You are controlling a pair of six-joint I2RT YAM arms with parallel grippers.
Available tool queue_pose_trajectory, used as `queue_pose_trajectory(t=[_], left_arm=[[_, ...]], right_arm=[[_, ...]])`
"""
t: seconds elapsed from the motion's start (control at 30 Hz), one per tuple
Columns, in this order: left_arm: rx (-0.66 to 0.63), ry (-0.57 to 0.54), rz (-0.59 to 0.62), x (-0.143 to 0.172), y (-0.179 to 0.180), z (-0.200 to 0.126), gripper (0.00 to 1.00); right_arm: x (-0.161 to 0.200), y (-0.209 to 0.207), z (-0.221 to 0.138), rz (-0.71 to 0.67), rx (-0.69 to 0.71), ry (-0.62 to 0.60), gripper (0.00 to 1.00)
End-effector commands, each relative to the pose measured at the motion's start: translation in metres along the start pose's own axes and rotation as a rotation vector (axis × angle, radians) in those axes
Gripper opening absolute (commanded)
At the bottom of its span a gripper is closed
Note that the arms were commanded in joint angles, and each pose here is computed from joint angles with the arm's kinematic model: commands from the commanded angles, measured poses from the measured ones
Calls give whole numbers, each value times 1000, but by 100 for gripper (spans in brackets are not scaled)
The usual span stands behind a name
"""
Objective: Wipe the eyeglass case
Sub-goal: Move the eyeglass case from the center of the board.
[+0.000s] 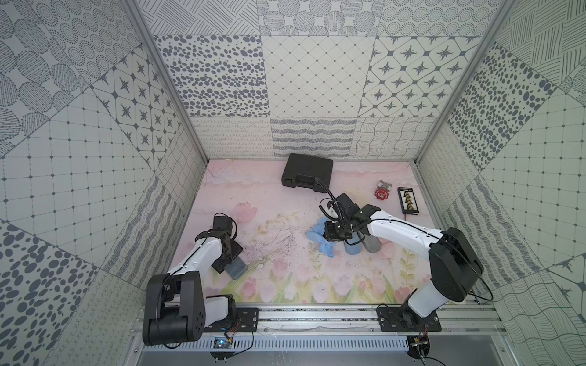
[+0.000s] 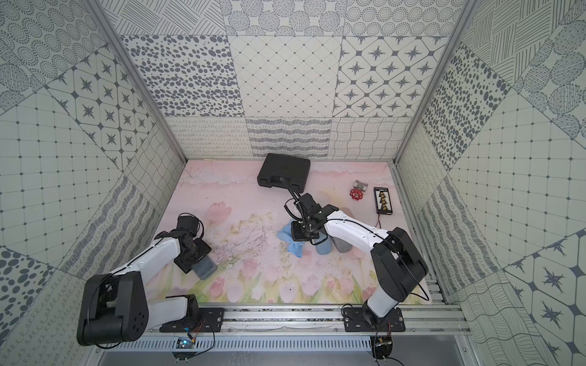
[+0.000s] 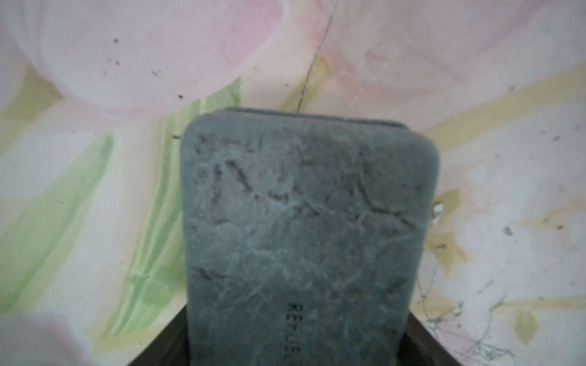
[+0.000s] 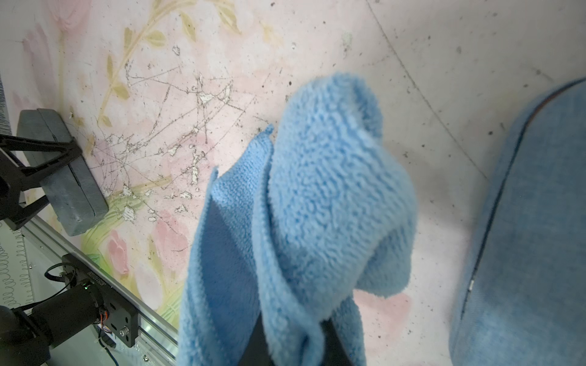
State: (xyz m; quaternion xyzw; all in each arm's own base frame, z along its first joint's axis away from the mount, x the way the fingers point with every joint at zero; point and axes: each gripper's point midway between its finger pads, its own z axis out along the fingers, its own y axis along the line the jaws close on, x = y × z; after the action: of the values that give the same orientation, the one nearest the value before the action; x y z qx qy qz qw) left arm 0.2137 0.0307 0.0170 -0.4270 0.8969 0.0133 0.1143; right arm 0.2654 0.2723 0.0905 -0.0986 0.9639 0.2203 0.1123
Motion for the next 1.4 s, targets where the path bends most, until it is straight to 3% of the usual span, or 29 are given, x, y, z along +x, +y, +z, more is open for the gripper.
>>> queue_pose_trajectory(t=[0.0, 0.2, 0.3, 0.5, 0.67, 0.93, 1.13, 1.27, 1.37], left_arm=[[165, 56, 49, 13, -34, -9, 60], [216, 40, 233, 25, -78, -30, 56], [251, 45, 377, 45, -108, -38, 49], [315, 160, 683, 111, -150, -43, 34], [357, 223, 917, 168, -168, -54, 31], [360, 177, 1194, 219, -181, -58, 46], [392, 192, 1216, 227, -178, -63, 62], [440, 207, 1198, 229, -168, -72, 83], [468, 239, 1173, 233, -152, -74, 88]], right_arm=[[-12, 9, -8, -15, -31, -49, 0], [4, -5, 11, 6, -9, 4, 0], [6, -16, 6, 28, 11, -4, 0], [0, -43, -23, 94, 36, -65, 0], [1, -58, -35, 113, 62, -73, 0], [2, -67, -40, 141, 61, -77, 0], [2, -68, -42, 136, 63, -83, 0], [-1, -67, -43, 129, 60, -86, 0], [-4, -64, -45, 127, 50, -91, 0]])
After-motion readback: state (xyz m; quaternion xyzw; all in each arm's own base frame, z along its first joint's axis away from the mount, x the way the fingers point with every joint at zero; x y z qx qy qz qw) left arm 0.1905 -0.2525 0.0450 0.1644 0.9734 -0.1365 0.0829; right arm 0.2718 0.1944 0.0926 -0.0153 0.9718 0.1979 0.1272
